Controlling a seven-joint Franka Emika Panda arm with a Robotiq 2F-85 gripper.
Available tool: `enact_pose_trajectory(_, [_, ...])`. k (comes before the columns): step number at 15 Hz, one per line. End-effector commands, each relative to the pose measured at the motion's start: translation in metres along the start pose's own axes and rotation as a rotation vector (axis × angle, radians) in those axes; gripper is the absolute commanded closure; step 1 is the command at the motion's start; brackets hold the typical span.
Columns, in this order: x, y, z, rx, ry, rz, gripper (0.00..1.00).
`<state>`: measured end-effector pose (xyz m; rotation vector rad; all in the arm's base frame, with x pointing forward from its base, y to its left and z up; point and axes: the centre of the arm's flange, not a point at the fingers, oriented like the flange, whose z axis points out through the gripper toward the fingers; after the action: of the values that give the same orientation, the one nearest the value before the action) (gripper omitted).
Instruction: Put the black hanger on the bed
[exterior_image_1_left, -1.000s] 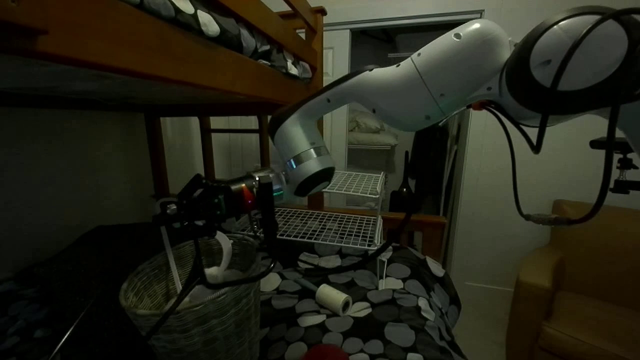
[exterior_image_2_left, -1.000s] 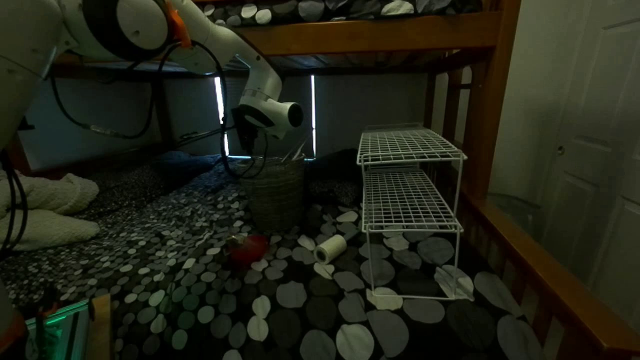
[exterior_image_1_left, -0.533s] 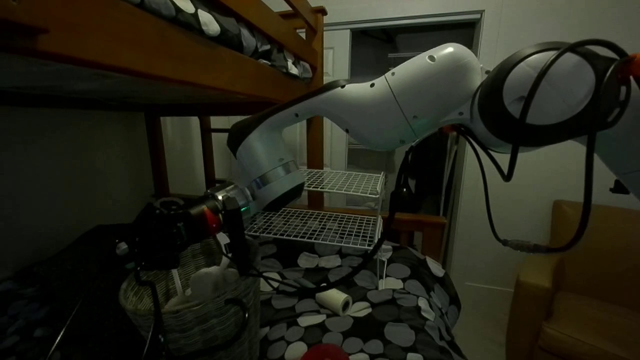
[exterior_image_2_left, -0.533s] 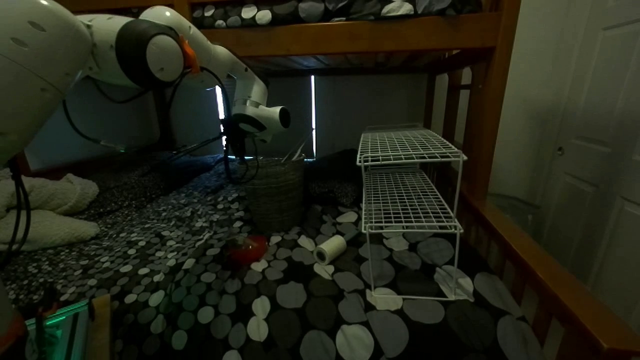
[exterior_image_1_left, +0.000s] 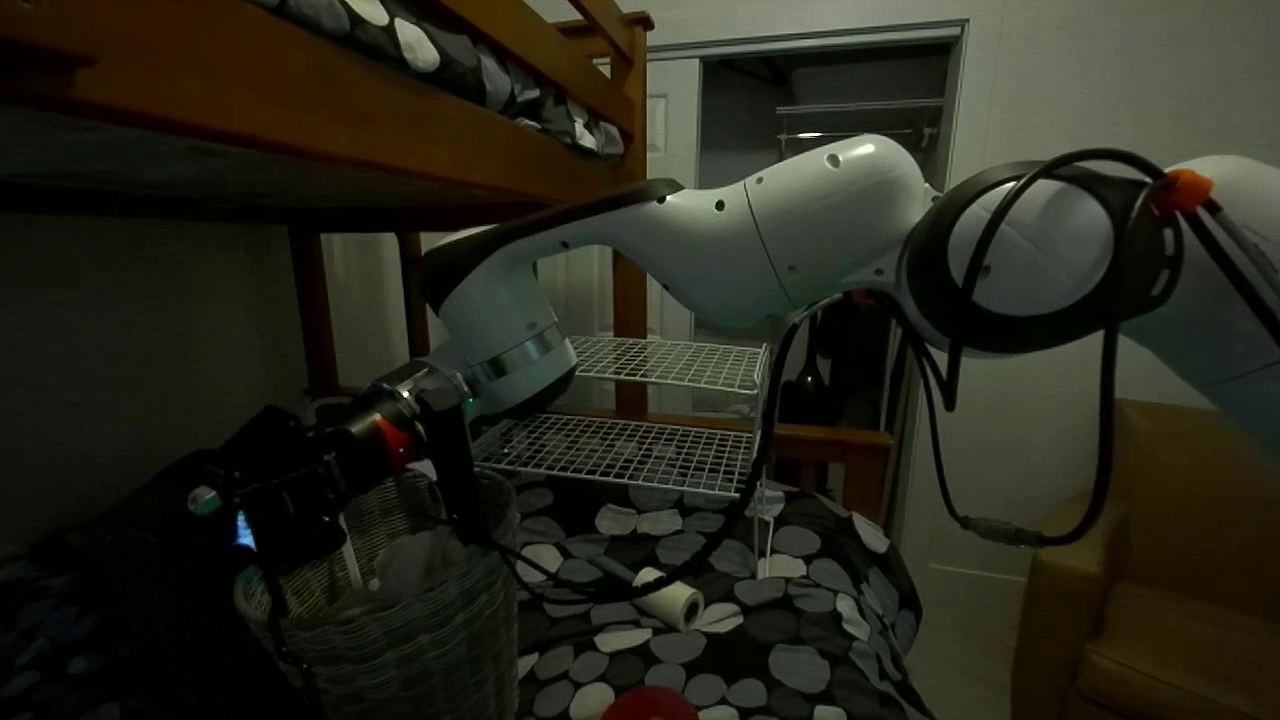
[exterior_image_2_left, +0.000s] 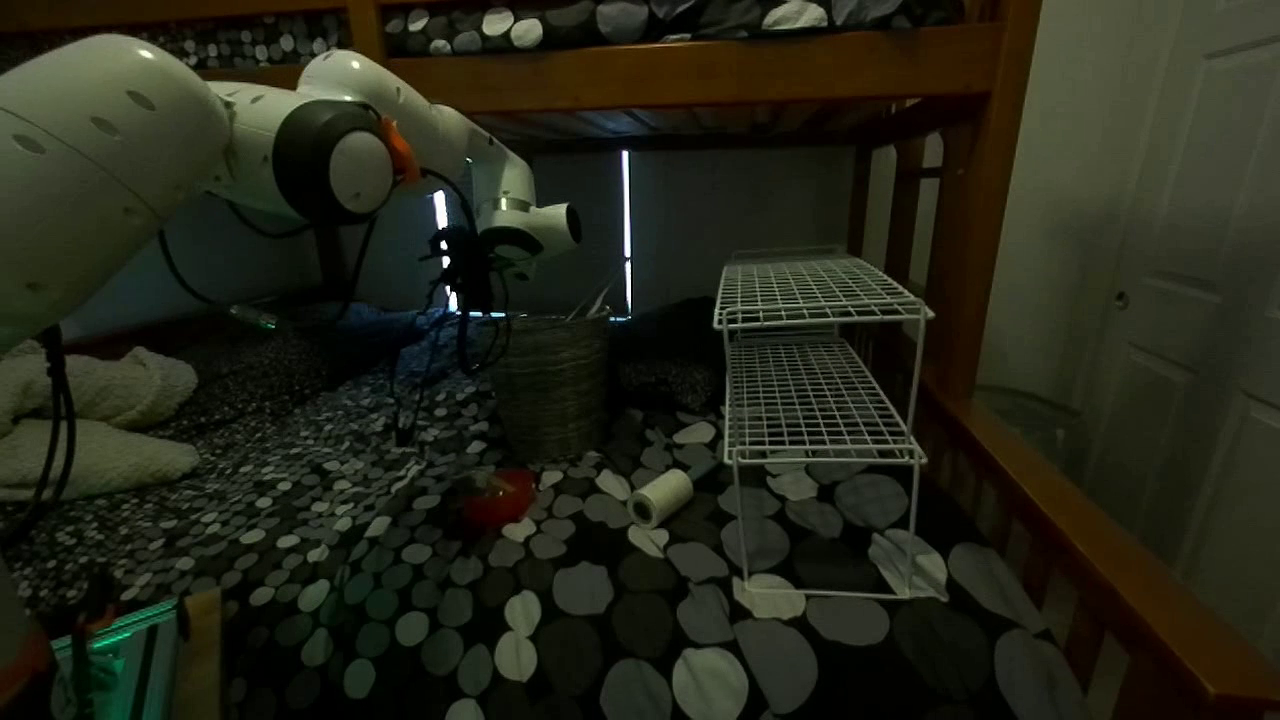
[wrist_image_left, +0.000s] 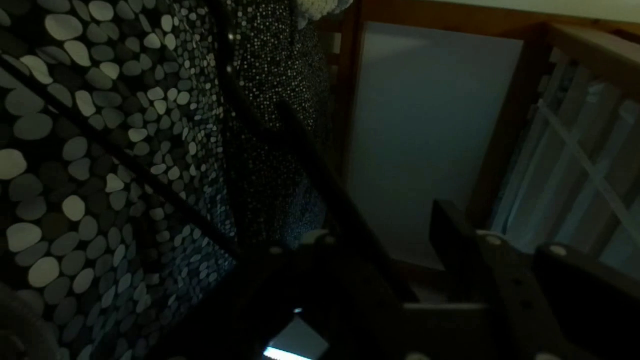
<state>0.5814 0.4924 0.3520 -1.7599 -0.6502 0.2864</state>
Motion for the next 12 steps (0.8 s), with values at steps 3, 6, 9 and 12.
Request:
enact_pose_trajectory(3, [0.011,0.000,-0.034,-0.096,0.146,0.039,0.05])
enact_pose_trajectory(6, [-0.004,0.010,-0.075,-0.147,0.322,0.071,0.00])
enact_pose_trajectory(9, [-0.042,0.015,-0.112,-0.185,0.493,0.144,0.00])
enact_pose_trajectory(12, [-0.066,0.008,-0.136,-0.204,0.681,0.207,0.00])
